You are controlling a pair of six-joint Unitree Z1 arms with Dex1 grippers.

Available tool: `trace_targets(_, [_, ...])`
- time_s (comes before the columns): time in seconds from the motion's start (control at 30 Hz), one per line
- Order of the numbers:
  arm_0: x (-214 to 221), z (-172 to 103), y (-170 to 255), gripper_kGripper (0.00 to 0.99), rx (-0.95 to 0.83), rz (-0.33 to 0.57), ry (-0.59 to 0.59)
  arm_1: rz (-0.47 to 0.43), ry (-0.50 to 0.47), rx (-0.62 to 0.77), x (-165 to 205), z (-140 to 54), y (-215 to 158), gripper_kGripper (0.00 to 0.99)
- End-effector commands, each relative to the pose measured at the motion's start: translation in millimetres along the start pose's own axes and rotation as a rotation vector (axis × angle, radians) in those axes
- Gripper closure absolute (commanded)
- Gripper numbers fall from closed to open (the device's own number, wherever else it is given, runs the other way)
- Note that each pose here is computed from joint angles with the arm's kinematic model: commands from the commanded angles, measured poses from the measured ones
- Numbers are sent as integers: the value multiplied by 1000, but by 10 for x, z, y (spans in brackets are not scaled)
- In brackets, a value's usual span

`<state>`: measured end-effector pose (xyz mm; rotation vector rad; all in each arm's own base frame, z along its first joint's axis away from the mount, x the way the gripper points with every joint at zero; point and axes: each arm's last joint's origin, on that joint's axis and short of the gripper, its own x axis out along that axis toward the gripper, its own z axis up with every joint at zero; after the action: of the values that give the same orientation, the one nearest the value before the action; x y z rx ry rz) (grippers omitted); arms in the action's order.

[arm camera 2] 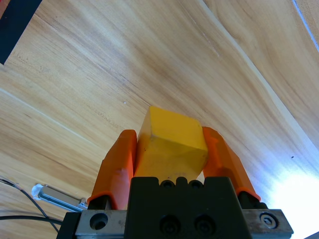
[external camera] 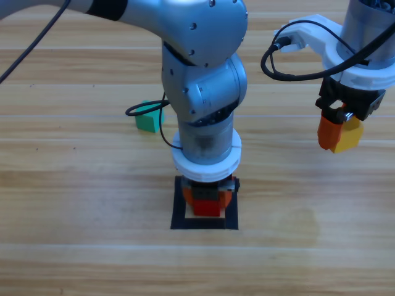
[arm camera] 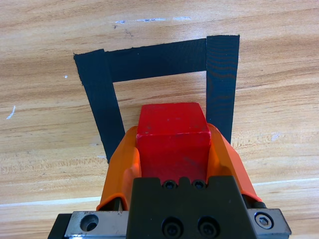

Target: Stack the blocks in the rectangular block: red at the bottom, yellow in the middle, green on top

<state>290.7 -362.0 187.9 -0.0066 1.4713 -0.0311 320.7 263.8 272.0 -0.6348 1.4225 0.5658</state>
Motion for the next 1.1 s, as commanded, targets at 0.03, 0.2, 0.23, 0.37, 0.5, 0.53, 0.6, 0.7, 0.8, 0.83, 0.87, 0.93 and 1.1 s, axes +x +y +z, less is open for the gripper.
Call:
trace_targets(0.03, [199, 62, 80, 990, -20, 30, 34, 13, 5, 44, 54, -26, -131, 809])
trace_targets(0.2, [203, 65, 78, 990, -28, 31, 32, 13, 3, 44, 54, -24, -131, 809])
trace_targets(0.23, [203, 65, 78, 990, -30, 31, 32, 13, 5, 44, 54, -26, -131, 809])
trace_targets(0.37, [161, 70, 70, 125, -44, 27, 20, 14, 5, 46, 58, -26, -130, 809])
trace_targets(0.5, [134, 40, 108, 0, -47, 33, 22, 16, 4, 47, 58, -26, -129, 809])
trace_targets(0.53, [129, 35, 117, 0, -46, 37, 21, 16, 4, 49, 58, -26, -129, 809])
trace_targets(0.6, [88, 26, 145, 0, -48, 36, 16, 16, 3, 54, 54, -24, -129, 809])
trace_targets(0.7, [-101, 11, 189, 0, -47, 17, -16, 14, -11, 66, 6, -33, -150, 809])
trace_targets(0.8, [-444, -8, 253, 0, -36, -30, -73, 17, -25, 92, -37, -36, -201, 809])
trace_targets(0.83, [-598, -18, 290, 0, -29, -53, -95, 20, -27, 93, -47, -38, -200, 811])
trace_targets(0.87, [-802, -11, 350, 0, -31, -81, -137, 21, -32, 97, -60, -41, -200, 809])
trace_targets(0.93, [-1214, 4, 500, 0, -32, -146, -209, 21, -35, 101, -76, -50, -199, 811])
trace_targets(1.1, [-2159, -134, 1046, 0, -22, -287, -364, 50, -72, 109, -202, -95, -160, 811])
